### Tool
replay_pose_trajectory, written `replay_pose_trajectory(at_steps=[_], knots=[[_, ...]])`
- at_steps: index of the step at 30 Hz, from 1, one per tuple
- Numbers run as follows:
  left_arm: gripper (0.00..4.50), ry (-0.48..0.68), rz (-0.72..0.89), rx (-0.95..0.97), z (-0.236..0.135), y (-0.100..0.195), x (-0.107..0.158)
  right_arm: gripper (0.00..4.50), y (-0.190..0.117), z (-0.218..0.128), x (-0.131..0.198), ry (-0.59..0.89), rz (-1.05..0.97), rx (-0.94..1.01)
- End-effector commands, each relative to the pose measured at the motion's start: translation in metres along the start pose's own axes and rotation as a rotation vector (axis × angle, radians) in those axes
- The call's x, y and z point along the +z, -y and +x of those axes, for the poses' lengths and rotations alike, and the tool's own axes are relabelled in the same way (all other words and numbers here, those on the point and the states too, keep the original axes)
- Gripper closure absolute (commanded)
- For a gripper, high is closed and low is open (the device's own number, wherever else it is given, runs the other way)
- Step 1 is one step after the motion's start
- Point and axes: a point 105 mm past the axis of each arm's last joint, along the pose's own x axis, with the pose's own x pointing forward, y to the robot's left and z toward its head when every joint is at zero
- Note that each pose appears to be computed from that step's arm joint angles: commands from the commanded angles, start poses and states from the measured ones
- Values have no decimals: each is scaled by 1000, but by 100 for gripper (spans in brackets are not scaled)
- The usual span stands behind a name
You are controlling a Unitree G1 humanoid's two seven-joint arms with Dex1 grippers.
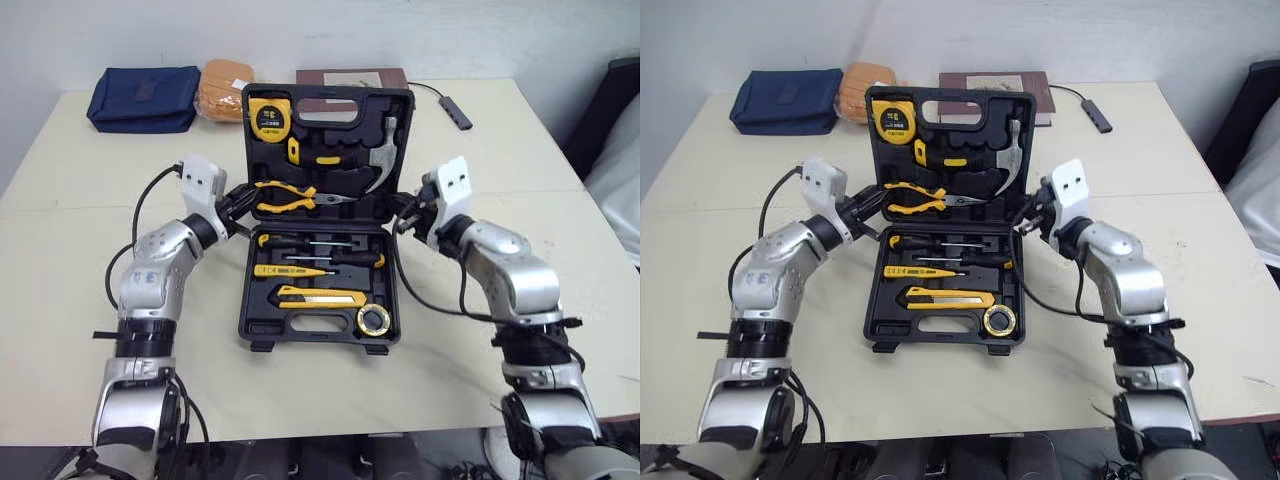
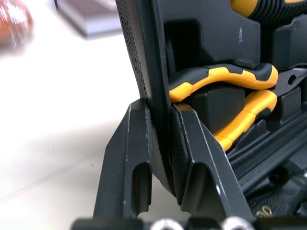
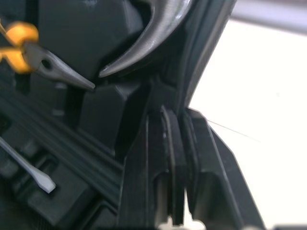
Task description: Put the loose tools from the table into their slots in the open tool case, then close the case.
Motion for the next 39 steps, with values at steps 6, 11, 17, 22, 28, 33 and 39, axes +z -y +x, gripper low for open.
replay_pose_trajectory(at_steps=[6, 11, 17, 22, 28, 33, 39], knots=[[433, 155, 310, 100, -48, -23, 14, 450, 9, -44, -40, 40, -719, -24], [433, 104, 416, 62, -66, -21, -5, 450, -1, -58, -62, 41, -856, 20], [243, 98, 413, -32, -82, -7, -13, 450, -8, -66, -61, 92, -823, 13], [42, -134, 284, 26, -142, -34, -42, 229, -6, -100, -67, 19, -794, 74], [38, -178, 182, 135, -171, -57, -41, 176, 13, -145, -66, -67, -660, 54], [38, -121, 170, 97, -153, -56, -22, 176, 7, -170, -54, -60, -512, 78], [38, -92, 151, 23, -128, -57, -16, 176, -20, -195, -61, -163, -322, 177]])
